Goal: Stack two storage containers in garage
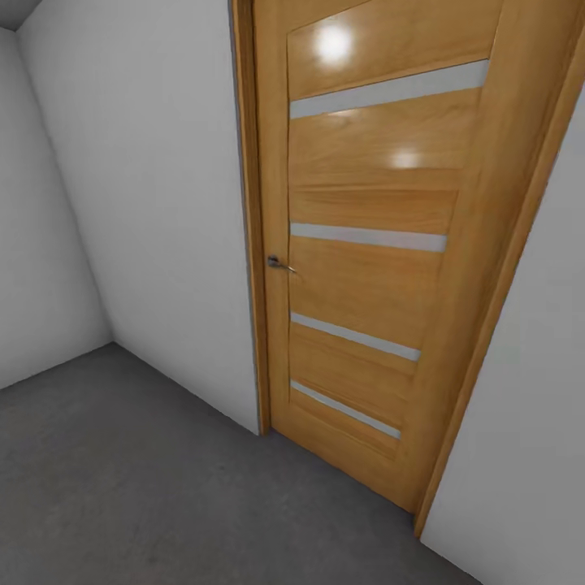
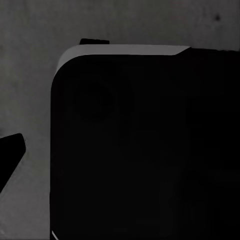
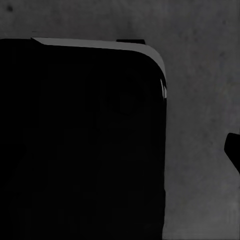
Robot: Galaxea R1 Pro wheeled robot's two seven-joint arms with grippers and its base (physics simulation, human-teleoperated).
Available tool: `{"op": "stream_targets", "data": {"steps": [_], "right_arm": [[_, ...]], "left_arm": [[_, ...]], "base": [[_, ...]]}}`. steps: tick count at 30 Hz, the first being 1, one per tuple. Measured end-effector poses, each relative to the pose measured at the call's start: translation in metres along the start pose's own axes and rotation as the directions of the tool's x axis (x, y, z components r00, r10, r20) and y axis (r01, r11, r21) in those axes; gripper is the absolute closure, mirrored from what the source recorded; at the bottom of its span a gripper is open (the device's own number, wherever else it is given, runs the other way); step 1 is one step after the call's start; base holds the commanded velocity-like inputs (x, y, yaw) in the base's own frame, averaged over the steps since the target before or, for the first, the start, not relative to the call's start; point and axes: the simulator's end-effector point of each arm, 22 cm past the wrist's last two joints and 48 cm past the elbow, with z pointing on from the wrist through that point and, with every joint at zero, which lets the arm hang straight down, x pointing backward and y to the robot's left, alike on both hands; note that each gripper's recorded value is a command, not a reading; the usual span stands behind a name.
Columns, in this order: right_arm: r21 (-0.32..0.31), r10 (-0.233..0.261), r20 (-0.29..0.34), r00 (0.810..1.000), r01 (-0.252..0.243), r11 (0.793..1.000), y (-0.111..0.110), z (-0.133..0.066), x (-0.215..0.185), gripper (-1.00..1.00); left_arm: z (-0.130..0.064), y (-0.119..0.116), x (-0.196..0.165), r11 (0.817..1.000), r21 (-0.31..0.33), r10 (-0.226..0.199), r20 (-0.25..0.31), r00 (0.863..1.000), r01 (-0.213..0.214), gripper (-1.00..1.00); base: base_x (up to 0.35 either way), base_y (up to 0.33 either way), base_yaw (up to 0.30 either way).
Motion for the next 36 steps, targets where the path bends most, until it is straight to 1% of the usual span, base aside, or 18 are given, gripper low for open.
{"op": "stream_targets", "data": {"steps": [22, 27, 36], "right_arm": [[0.0, 0.001, 0.0, 1.0, -0.001, 1.0, -0.0001, 0.0, 0.0, -1.0], [0.0, 0.001, 0.0, 1.0, -0.001, 1.0, -0.0001, 0.0001, -0.0001, -1.0], [0.0, 0.001, 0.0, 1.0, -0.001, 1.0, -0.0001, 0.0001, -0.0001, -1.0]], "left_arm": [[0.0, 0.0002, -0.0003, 1.0, -0.001, -0.001, 0.001, 1.0, 0.001, -1.0], [0.0001, 0.0012, -0.0004, 1.0, -0.003, -0.003, 0.001, 1.0, 0.003, -1.0], [0.0001, 0.0016, -0.0007, 1.0, -0.003, -0.003, 0.002, 1.0, 0.003, -1.0]], "base": [[0.292, 0.219, -0.243], [0.106, 0.093, -0.243], [0.017, 0.015, -0.243]]}}
